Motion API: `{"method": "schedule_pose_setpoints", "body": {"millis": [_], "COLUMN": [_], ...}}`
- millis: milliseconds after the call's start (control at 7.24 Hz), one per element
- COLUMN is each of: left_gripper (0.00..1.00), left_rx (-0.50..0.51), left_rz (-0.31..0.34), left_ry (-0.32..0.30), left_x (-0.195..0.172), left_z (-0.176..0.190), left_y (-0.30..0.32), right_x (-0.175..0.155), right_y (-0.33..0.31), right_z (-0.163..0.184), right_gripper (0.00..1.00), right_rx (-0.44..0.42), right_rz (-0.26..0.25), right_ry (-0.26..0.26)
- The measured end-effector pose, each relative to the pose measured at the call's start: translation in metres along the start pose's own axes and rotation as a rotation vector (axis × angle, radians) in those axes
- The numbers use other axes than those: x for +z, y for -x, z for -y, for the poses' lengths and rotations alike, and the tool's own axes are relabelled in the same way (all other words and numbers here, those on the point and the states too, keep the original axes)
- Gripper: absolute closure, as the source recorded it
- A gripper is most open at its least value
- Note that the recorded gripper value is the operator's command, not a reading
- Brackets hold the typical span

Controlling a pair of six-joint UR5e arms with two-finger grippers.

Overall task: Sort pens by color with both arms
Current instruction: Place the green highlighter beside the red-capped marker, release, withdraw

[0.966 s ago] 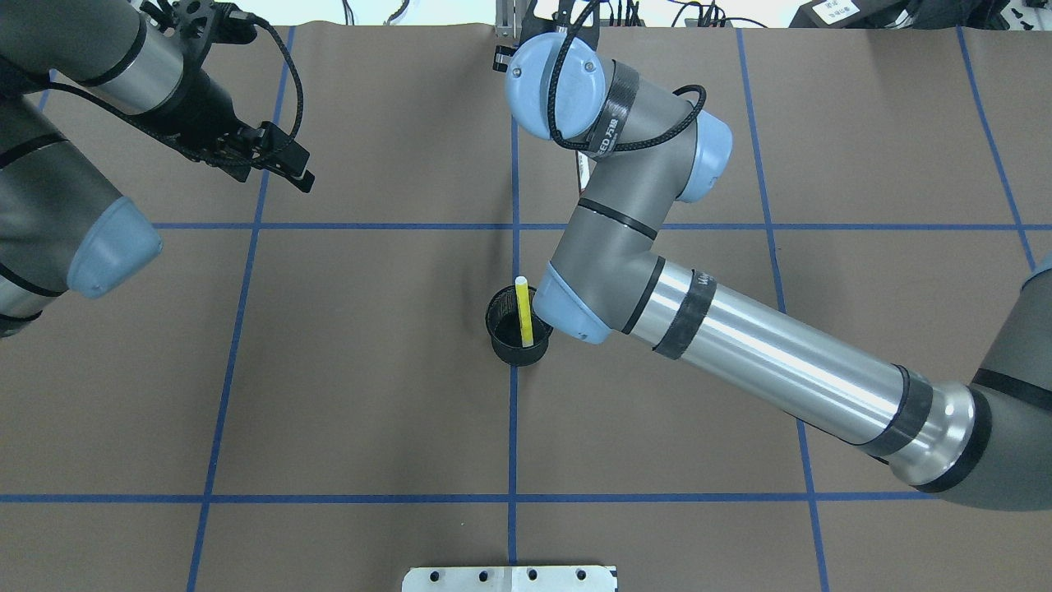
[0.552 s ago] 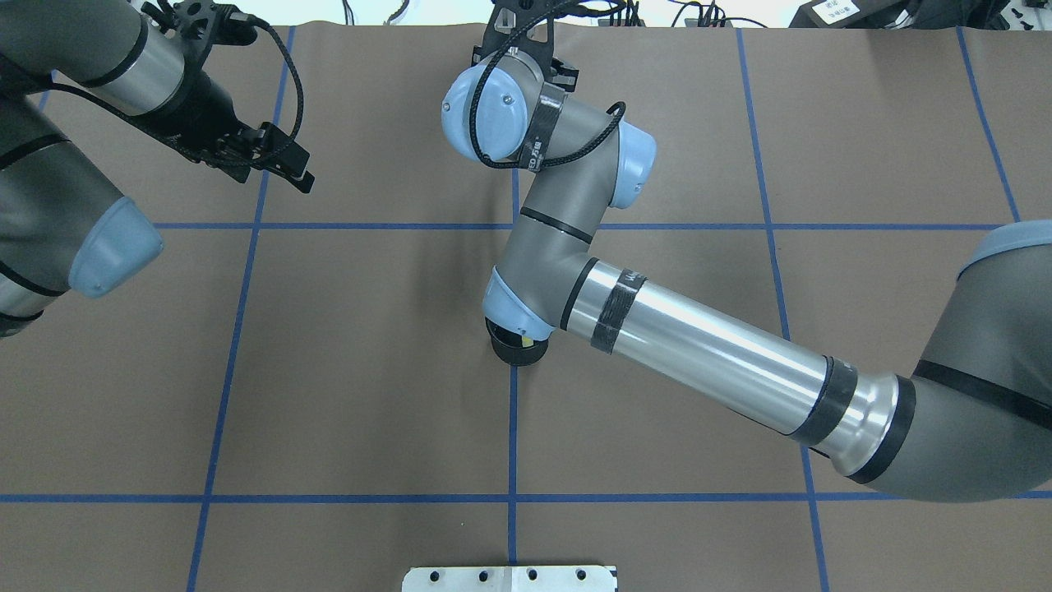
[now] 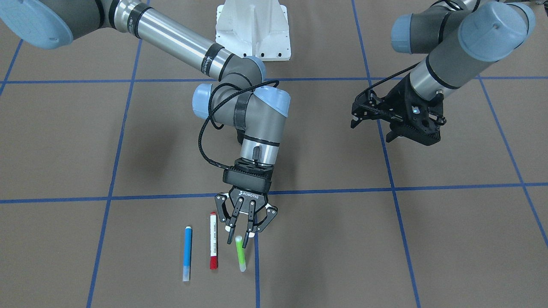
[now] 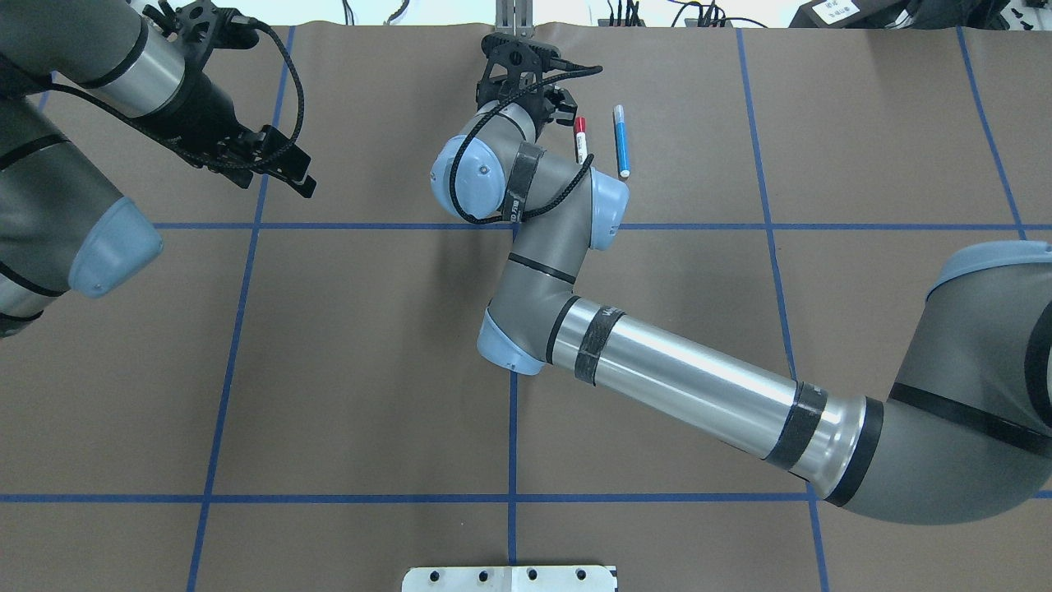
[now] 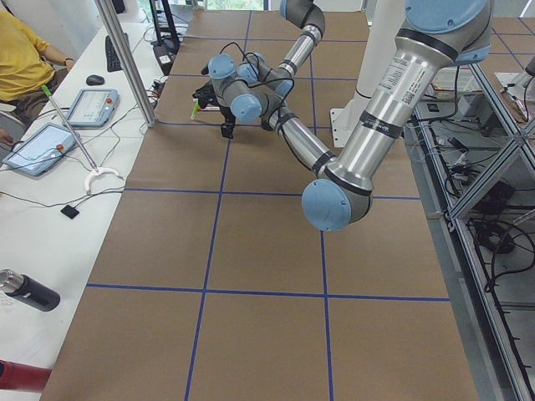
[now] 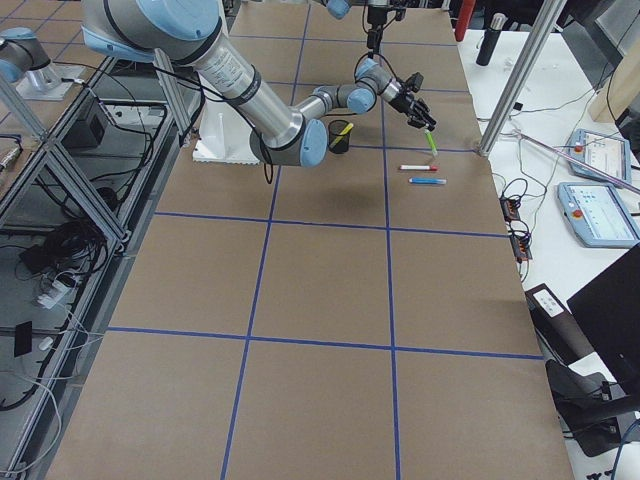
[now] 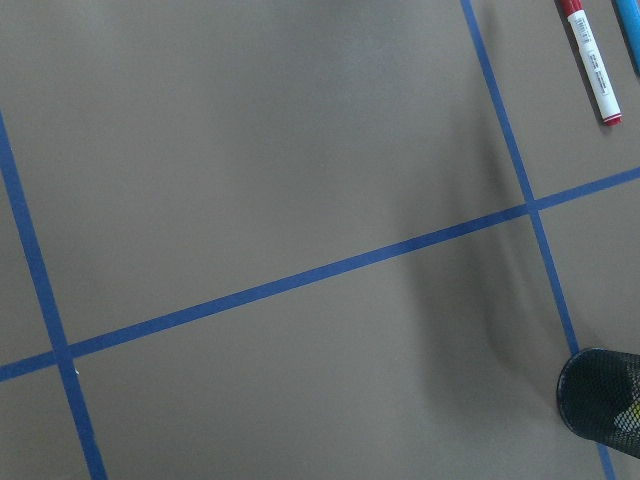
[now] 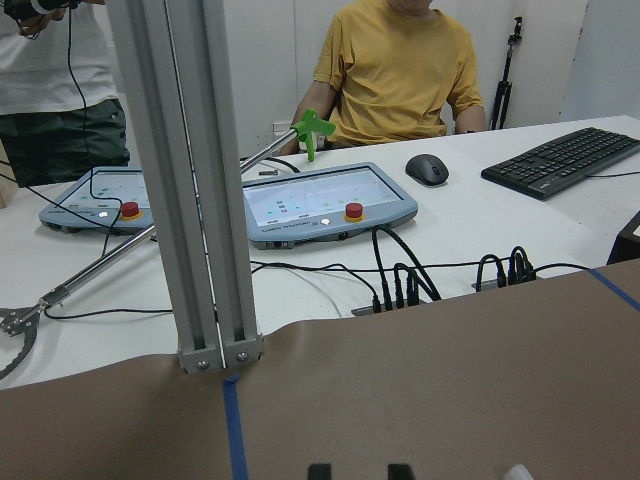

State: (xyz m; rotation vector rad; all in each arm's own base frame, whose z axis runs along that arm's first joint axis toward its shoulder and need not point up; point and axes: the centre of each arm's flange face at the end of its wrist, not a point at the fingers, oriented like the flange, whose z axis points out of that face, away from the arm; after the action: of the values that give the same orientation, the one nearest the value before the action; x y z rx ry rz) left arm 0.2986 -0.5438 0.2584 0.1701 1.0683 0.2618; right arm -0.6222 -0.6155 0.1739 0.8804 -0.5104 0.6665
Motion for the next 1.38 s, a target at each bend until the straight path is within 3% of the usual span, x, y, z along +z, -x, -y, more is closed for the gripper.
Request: {"method": "schedule_pose_setpoints", "body": {"millis": [276, 414, 690, 966, 1380], "left_gripper": [0.01, 0.01, 0.00, 0.00, 0.00], "left_rx": [0.000, -0.001, -0.012, -0.063, -0.185], "left_rz": [-0.005, -0.006, -0.007, -0.012, -0.040], "left_ry": [0.003, 0.003, 0.001, -0.004, 0.000], "left_x": [0.000, -0.001, -0.002, -0.005, -0.001], "left_z": [0.000, 0.000, -0.001, -0.001, 0.006], "left_y": [-0.001, -0.001, -0.003, -0.010, -0.054], "right_x": [0.001, 0.001, 0.002, 0.008, 0.033], "right_y": [0.000, 0.000, 0.001, -0.014, -0.093], "right_z": [-0.006, -0.004, 0.012, 0.053, 0.120], "right_gripper": [0.02, 0.02, 0.02, 0.01, 0.01], "right_rx": [0.010, 0.022, 0.043, 0.020, -0.106], "right_rz": [0.004, 0.016, 0.045, 0.104, 0.193], "right_ry": [-0.007, 0.002, 0.079, 0.228, 0.531]}}
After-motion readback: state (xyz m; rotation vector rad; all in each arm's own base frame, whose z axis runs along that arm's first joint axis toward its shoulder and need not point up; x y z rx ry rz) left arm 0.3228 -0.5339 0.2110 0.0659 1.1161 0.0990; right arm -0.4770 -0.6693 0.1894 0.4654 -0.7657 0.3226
